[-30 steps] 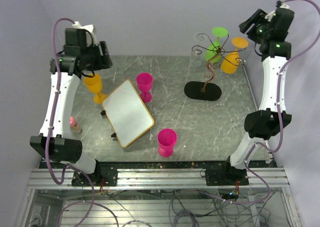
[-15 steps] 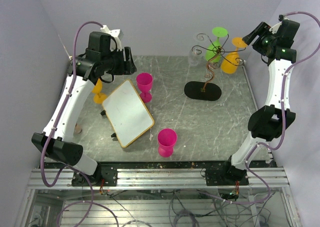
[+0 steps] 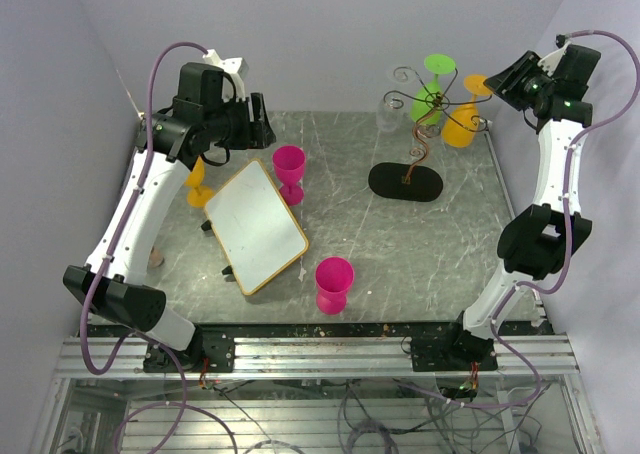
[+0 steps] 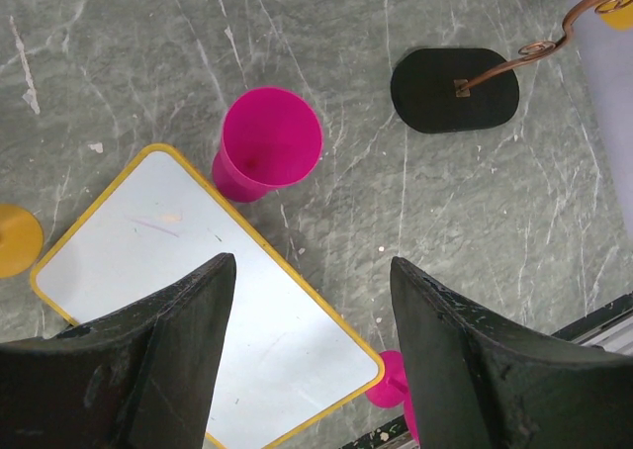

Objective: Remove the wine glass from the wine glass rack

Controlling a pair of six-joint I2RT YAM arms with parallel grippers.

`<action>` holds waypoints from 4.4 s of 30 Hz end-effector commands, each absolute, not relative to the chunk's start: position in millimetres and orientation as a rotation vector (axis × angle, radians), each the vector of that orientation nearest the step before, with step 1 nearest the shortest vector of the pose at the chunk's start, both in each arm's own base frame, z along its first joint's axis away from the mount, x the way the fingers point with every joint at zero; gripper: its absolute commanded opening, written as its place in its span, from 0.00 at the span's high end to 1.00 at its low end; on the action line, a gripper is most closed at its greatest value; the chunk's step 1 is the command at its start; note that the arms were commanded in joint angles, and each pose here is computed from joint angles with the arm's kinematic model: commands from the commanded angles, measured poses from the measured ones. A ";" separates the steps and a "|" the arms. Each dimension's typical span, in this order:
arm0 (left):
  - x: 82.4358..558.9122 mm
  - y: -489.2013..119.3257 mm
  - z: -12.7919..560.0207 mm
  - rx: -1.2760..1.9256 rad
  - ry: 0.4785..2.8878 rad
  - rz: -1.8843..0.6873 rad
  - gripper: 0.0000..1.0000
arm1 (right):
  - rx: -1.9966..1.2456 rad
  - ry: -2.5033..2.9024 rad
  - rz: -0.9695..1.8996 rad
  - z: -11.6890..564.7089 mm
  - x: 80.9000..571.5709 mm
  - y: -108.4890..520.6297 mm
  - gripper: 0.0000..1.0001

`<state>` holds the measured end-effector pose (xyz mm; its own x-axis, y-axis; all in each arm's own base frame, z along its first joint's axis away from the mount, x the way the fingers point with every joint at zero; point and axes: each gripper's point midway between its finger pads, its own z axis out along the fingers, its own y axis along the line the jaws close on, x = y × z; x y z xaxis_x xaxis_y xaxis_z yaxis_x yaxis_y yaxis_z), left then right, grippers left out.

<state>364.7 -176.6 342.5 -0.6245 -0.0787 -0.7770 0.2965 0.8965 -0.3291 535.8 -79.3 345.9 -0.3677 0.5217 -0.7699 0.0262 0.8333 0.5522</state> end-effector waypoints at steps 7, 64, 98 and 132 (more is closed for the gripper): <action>358.1 -177.1 372.8 0.165 2.100 -0.551 0.26 | 0.406 1.857 0.560 356.6 540.7 -80.8 0.84; 341.4 -179.5 394.9 0.212 2.045 -0.563 0.23 | 0.770 1.563 0.901 417.6 547.6 -44.2 1.00; 296.8 -275.6 522.0 0.313 1.262 -1.672 0.13 | 0.106 1.013 1.605 641.5 327.3 99.5 1.00; 280.4 -268.0 523.5 0.265 1.107 -1.900 0.93 | 0.274 1.265 1.579 549.8 345.4 174.6 0.58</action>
<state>287.3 -265.3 526.1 -0.6167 -0.6078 -0.5003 0.7602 -0.2947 -0.5790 322.5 203.3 569.4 -0.6709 0.7101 -0.2136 -0.5150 -0.2389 0.8232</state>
